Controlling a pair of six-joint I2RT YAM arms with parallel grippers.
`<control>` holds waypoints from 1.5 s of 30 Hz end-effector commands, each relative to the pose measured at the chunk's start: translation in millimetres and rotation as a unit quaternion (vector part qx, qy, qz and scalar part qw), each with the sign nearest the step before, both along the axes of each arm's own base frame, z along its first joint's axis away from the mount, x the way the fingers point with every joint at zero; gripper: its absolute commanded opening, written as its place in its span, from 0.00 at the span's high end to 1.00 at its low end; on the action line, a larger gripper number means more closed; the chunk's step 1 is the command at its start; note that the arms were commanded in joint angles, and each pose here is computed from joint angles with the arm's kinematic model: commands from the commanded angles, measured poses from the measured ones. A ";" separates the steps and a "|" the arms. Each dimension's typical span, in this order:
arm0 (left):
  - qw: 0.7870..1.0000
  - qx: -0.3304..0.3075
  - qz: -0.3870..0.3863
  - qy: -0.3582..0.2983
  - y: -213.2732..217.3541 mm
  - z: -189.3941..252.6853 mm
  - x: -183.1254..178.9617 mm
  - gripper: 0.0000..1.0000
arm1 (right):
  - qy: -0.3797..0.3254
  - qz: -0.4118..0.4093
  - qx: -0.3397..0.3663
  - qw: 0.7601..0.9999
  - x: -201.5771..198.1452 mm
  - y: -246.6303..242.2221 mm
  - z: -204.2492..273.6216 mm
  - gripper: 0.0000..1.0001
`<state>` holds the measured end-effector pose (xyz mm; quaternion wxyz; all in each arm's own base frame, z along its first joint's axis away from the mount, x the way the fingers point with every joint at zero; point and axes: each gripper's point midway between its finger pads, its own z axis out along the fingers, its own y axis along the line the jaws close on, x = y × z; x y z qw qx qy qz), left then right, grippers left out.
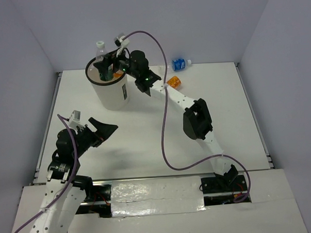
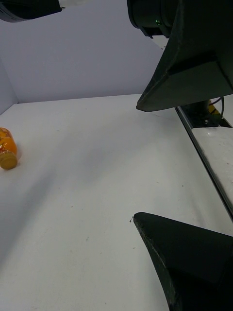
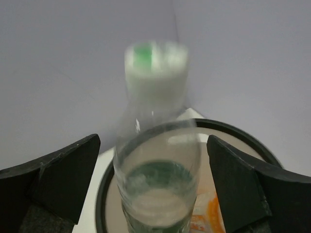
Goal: Put the plastic bottles in the bin
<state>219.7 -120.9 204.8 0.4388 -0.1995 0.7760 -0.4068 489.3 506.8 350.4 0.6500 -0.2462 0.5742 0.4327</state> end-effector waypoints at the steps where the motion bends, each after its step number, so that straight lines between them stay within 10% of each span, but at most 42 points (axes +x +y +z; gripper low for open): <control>1: 0.999 0.002 -0.010 -0.049 -1.9 29.9 1.7 0.02 | -0.061 -0.034 0.021 0.997 3.2 -5.6 35.4 0.00; 16: 0.984 0.044 -0.146 -0.095 -78.0 71.9 30.5 0.01 | -0.140 0.061 -0.027 0.988 -47.6 -139.3 161.4 0.00; 26: 0.944 0.192 -0.246 -0.105 -208.0 64.0 125.6 0.10 | 0.086 -0.007 -0.148 0.985 -57.2 -355.5 47.6 0.05; 32: 0.920 0.289 -0.252 -0.080 -255.8 -12.0 215.6 0.06 | 0.188 -0.068 -0.208 0.958 -96.1 -452.7 -40.8 0.03; 45: 0.885 0.386 -0.155 -0.207 -276.1 -49.4 329.9 0.02 | 0.281 -0.054 -0.212 0.935 -156.9 -490.4 -124.7 0.00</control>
